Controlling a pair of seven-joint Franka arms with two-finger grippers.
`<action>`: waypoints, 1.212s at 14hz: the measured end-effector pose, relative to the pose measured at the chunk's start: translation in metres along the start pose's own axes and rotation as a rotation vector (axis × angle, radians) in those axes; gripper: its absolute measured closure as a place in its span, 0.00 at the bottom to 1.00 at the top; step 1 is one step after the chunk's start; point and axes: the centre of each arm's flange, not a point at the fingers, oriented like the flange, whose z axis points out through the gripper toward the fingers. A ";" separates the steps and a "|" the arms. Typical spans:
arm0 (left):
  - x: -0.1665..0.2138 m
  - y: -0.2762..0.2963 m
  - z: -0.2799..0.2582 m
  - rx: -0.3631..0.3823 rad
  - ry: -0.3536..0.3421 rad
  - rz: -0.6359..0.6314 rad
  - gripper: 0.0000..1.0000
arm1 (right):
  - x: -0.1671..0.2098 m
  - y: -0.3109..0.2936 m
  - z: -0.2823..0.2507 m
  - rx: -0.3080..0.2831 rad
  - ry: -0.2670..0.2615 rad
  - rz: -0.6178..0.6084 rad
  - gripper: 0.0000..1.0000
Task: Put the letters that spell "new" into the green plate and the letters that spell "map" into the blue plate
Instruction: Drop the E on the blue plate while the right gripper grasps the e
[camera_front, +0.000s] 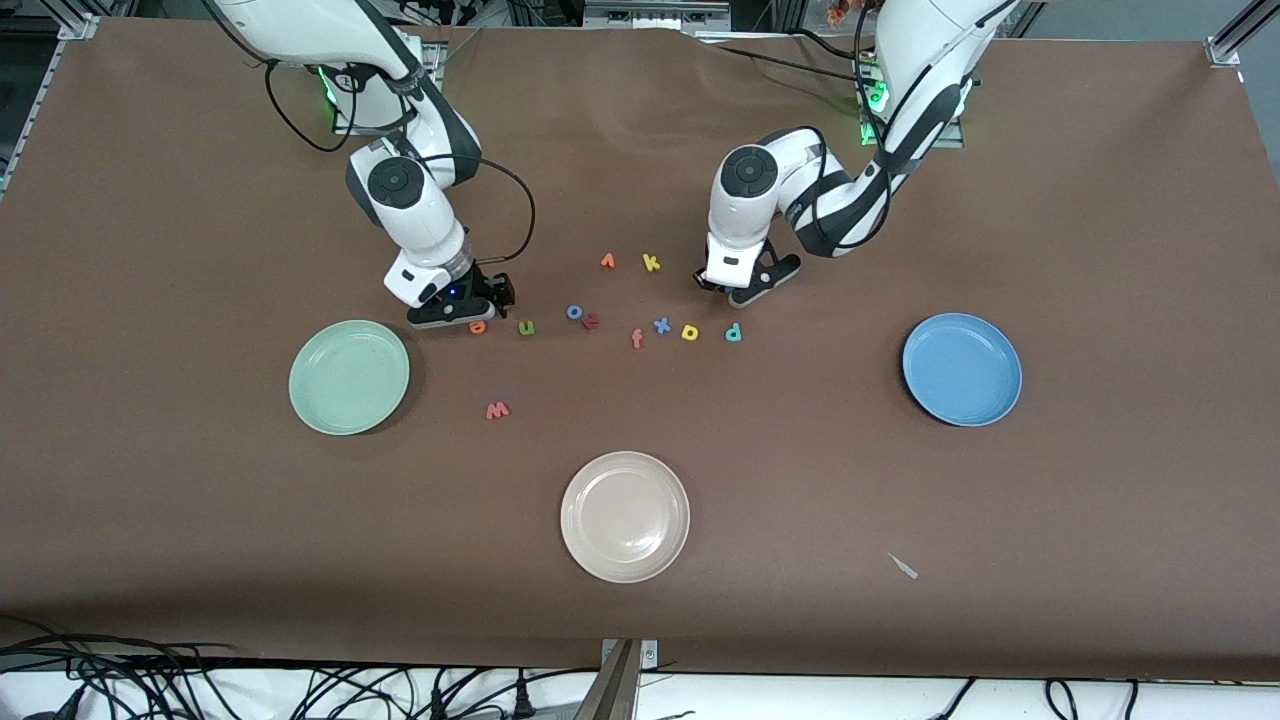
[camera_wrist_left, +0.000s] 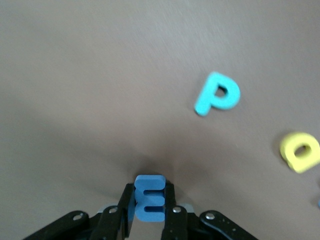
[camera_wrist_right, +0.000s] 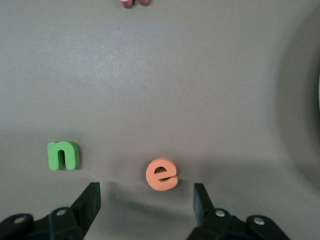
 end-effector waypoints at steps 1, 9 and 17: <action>0.009 0.004 -0.008 0.033 0.010 0.019 0.73 | 0.000 0.001 0.001 0.002 0.004 0.000 0.19; 0.151 -0.022 -0.063 0.203 -0.087 0.419 0.73 | -0.001 0.012 0.007 -0.005 0.021 -0.011 0.28; 0.302 -0.134 -0.059 0.140 -0.237 0.877 0.73 | -0.001 0.010 0.006 -0.002 0.032 -0.025 0.46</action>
